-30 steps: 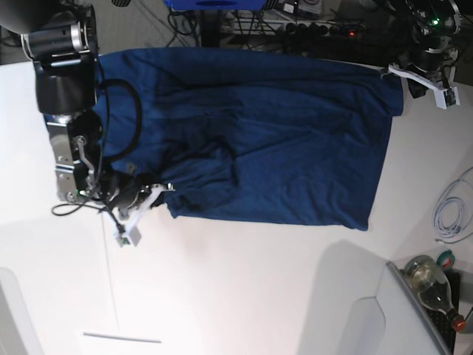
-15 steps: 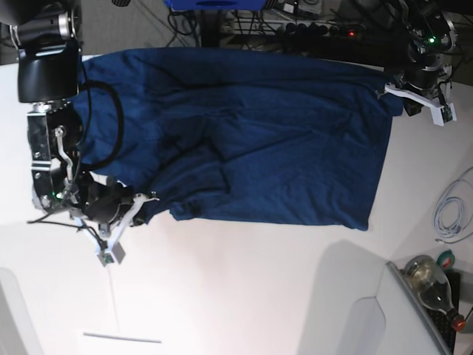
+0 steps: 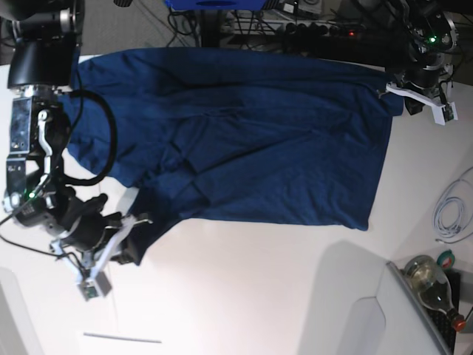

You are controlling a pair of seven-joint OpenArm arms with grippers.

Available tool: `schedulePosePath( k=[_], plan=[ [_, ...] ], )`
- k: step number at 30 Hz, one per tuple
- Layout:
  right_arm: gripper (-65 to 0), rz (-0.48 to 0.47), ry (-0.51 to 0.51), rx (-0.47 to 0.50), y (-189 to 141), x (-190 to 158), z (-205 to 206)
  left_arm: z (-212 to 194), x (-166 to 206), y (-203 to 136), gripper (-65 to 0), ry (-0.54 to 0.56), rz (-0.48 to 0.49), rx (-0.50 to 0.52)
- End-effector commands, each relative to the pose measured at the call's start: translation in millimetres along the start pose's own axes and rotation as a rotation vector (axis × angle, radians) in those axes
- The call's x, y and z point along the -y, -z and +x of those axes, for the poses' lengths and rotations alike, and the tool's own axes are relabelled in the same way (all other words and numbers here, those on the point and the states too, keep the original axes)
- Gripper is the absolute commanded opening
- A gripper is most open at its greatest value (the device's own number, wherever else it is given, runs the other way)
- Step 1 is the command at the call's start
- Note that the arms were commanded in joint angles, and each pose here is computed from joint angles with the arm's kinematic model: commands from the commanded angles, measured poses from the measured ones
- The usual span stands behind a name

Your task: Layout the t-shirt on the table in an organized manner, then fold the t-shirt properly

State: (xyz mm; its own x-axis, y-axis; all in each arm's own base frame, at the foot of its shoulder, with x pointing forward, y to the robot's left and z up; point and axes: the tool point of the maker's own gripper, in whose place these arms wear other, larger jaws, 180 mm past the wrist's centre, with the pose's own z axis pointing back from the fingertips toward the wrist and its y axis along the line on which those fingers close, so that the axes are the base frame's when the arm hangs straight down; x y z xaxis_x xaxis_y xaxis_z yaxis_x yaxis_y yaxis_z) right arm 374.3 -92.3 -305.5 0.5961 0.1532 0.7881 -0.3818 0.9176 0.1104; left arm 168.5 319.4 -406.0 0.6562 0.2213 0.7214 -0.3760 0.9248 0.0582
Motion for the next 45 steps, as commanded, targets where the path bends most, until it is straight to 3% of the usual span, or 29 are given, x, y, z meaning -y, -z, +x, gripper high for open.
schedulePosePath(
  k=[1,6,15,17,20,21,23,25,29,36,45],
  plan=[
    [-64.2,0.036,-0.021,0.063,-5,-16,20,11,-3,-3,-65.0,0.009,0.003,0.039],
    [-64.2,0.192,-0.074,0.059,0,-93,13,12,-5,-3,-65.0,0.009,0.011,0.042],
    [-63.2,0.461,-0.115,-0.103,58,-208,-43,4,-16,-4,-65.0,0.107,0.077,0.000],
    [-57.6,0.490,-0.133,-0.161,67,-222,-57,0,-17,-5,-65.0,0.109,0.077,-0.010],
    [-40.5,0.518,-0.187,-0.212,64,-236,-68,-3,-20,-7,-65.0,0.117,0.080,-0.019],
    [-35.0,0.519,-0.198,-0.190,60,-237,-62,-3,-20,-7,-65.0,0.118,0.081,-0.018],
    [-31.1,0.486,-0.209,-0.154,50,-223,-57,-7,-27,-11,-65.0,0.118,0.096,-0.027],
    [-31.1,0.402,-0.149,-0.134,48,-192,-52,-7,-39,-15,-65.0,0.105,0.115,-0.025],
    [-30.6,0.301,-0.051,-0.207,61,-153,-75,-2,-53,-26,-65.0,0.027,0.057,0.024],
    [-30.8,0.260,0.010,-0.284,92,-133,-112,1,-74,-38,-65.0,-0.012,0.092,0.050],
    [-31.5,0.241,0.043,-0.328,100,-125,-139,-1,-87,-43,-65.0,-0.021,0.127,0.049]
  ],
)
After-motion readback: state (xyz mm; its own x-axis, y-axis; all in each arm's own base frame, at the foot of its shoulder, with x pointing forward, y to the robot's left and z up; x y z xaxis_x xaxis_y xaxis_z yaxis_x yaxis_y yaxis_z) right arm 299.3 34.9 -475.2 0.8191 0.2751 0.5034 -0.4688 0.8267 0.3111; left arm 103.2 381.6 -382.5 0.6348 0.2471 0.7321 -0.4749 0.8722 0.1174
